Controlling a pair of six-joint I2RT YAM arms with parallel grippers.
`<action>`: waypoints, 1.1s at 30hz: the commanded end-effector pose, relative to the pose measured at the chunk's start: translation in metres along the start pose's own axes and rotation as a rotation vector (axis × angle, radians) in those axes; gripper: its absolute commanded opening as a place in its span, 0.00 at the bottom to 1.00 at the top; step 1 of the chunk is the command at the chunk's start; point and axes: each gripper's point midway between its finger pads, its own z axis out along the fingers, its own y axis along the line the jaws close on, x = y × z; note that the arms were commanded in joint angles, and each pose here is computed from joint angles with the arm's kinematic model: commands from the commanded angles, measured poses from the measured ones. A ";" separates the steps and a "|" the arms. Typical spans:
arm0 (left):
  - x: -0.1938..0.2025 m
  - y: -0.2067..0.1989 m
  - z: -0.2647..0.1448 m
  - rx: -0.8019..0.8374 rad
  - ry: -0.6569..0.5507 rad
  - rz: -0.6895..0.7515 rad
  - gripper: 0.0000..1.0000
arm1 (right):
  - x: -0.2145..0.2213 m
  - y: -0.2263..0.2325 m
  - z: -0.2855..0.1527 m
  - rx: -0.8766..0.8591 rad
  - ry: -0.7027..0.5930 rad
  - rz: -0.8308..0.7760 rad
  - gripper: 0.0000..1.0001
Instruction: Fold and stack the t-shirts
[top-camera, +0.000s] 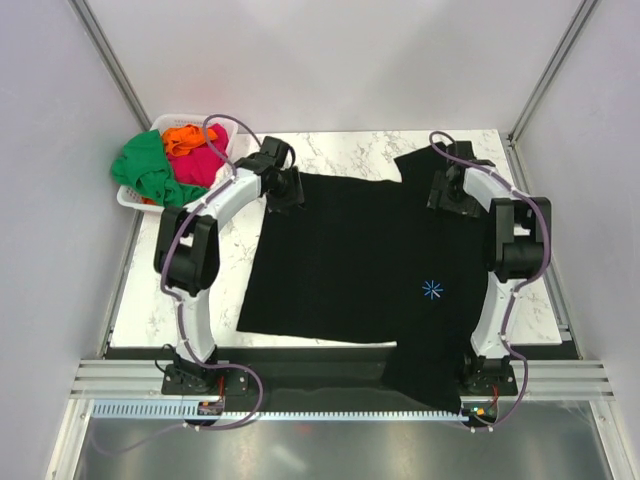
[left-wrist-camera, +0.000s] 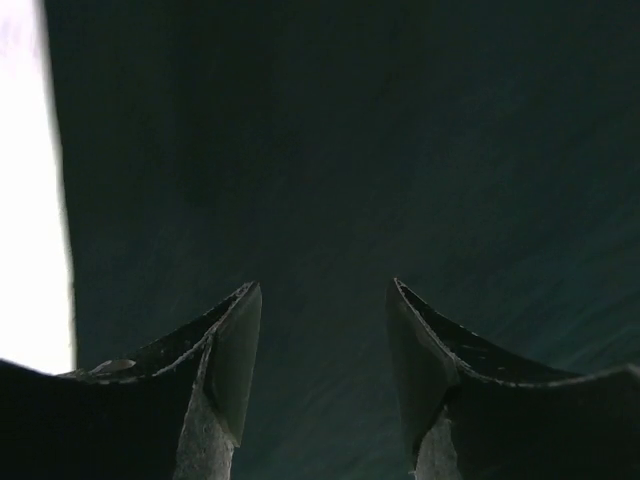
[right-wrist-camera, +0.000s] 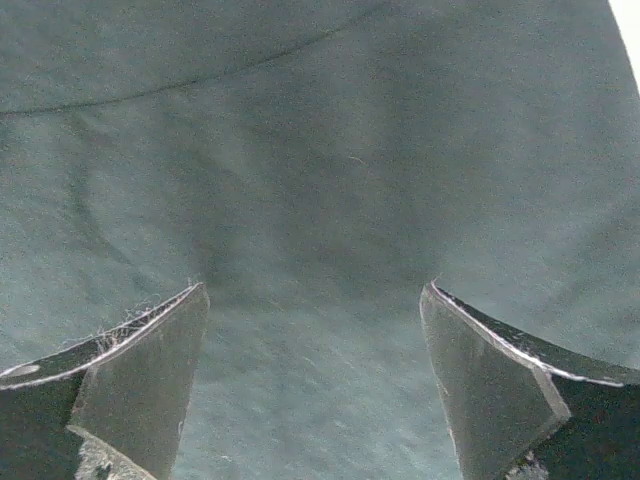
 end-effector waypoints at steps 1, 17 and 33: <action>-0.042 -0.020 0.025 0.044 -0.076 -0.026 0.59 | -0.017 0.032 -0.002 -0.082 0.021 -0.005 0.93; -0.118 0.058 0.101 -0.081 -0.064 -0.160 0.57 | -0.055 0.133 0.073 -0.300 0.089 -0.044 0.98; -0.245 0.017 -0.023 0.103 -0.440 -0.072 0.72 | -0.165 0.151 -0.059 -0.429 -0.335 -0.063 0.98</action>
